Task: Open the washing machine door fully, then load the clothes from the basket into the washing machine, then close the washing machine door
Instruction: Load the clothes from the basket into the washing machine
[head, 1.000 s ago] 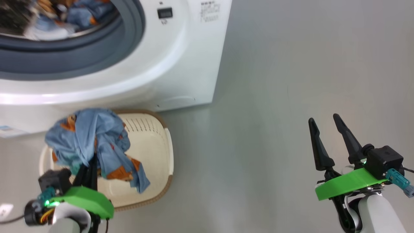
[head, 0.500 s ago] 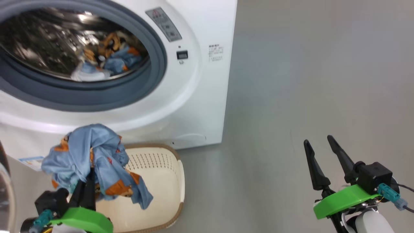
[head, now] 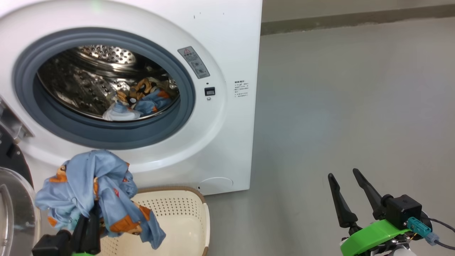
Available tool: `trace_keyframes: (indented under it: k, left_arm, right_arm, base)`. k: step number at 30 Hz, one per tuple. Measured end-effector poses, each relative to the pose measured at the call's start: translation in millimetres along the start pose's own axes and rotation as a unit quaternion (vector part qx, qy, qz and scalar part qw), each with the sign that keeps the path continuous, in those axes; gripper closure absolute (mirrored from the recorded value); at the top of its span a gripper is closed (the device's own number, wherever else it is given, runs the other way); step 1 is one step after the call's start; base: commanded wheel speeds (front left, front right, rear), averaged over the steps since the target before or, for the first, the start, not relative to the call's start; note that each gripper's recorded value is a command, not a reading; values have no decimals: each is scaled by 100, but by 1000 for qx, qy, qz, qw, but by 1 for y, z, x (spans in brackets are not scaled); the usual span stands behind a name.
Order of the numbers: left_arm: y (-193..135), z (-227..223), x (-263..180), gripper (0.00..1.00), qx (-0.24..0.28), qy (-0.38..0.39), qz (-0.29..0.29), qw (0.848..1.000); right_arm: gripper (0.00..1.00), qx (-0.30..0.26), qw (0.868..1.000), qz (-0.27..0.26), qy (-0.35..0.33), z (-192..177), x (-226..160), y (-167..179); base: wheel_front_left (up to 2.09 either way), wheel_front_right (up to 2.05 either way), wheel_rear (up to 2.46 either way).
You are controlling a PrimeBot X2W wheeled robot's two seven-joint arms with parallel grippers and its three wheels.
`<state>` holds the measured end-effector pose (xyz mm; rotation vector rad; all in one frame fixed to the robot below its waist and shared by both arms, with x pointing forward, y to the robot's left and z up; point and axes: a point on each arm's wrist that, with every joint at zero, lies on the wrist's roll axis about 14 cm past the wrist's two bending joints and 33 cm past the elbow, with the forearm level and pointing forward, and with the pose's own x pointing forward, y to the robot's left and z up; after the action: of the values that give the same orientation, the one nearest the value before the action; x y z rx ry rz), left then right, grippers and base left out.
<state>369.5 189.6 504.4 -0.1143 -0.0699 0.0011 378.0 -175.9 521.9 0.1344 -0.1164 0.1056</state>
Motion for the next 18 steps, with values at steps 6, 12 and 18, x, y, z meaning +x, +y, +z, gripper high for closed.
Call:
trace_keyframes:
  k: [6, 12, 18]
  left_arm:
    - [2, 4, -11, 100, 4, -7, 2, 1000]
    - [1, 6, -14, 100, 8, -8, 2, 1000]
    - [3, 6, -16, 100, 8, -9, 4, 1000]
  right_arm:
    - [0, 1, 1000, 4, -5, 4, -2, 4]
    - [0, 1, 1000, 6, -8, 5, -1, 5]
    - [0, 2, 1000, 8, -9, 6, 0, 7]
  base:
    - [0, 0, 0]
    - [0, 0, 0]
    - [0, 0, 0]
